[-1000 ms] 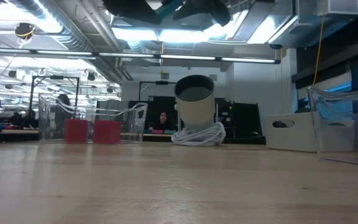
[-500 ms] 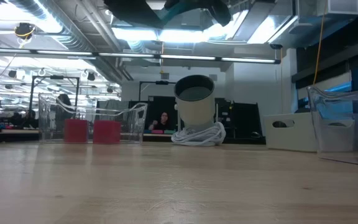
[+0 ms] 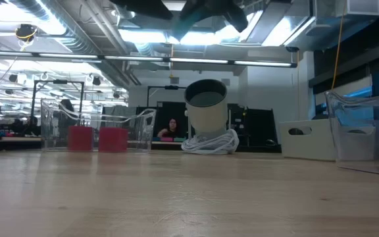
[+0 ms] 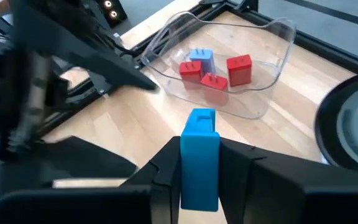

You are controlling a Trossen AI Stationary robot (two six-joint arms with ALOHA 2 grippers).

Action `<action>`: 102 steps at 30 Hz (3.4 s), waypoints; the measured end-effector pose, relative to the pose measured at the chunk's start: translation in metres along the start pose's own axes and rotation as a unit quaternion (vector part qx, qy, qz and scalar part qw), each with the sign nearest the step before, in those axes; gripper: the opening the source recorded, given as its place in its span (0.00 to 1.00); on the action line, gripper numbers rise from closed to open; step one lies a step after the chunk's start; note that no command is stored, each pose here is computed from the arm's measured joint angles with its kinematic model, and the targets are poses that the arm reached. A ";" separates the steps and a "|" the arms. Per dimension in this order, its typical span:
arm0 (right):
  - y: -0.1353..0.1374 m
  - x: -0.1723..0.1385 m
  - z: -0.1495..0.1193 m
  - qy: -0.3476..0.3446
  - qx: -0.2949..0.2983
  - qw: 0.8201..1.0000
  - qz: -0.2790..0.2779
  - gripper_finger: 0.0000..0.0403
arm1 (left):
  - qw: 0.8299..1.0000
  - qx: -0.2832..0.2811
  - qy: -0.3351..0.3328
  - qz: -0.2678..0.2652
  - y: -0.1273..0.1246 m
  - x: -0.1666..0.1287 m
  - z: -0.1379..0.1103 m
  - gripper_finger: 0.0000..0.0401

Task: Pick & Place Office items
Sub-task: Put the green digital clock into the right transparent bin

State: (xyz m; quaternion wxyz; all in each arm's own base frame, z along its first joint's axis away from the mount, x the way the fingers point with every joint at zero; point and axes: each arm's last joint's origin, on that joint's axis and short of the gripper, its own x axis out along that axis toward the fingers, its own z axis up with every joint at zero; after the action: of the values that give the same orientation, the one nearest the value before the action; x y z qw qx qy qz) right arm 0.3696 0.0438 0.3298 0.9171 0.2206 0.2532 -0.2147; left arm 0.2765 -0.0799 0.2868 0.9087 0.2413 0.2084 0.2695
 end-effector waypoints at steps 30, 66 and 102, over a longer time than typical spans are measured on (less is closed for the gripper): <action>0.049 -0.082 -0.116 0.304 0.091 0.947 -0.042 0.17 | 0.985 -0.131 0.085 0.074 0.080 -0.073 -0.046 0.70; -0.025 -0.097 -0.248 0.395 0.199 0.813 -0.378 0.17 | 0.977 -0.147 0.120 0.100 0.059 -0.065 -0.090 0.69; -0.028 -0.092 -0.249 0.366 0.194 0.830 -0.373 0.20 | 0.977 -0.148 0.121 0.099 0.059 -0.065 -0.090 0.69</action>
State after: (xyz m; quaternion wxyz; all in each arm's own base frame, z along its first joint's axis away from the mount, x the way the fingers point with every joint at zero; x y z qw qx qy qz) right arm 0.1919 0.1741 0.1801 0.5461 0.3454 0.5861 -0.4888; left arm 0.1579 -0.0455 0.2642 0.8711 0.0893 0.2501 0.4131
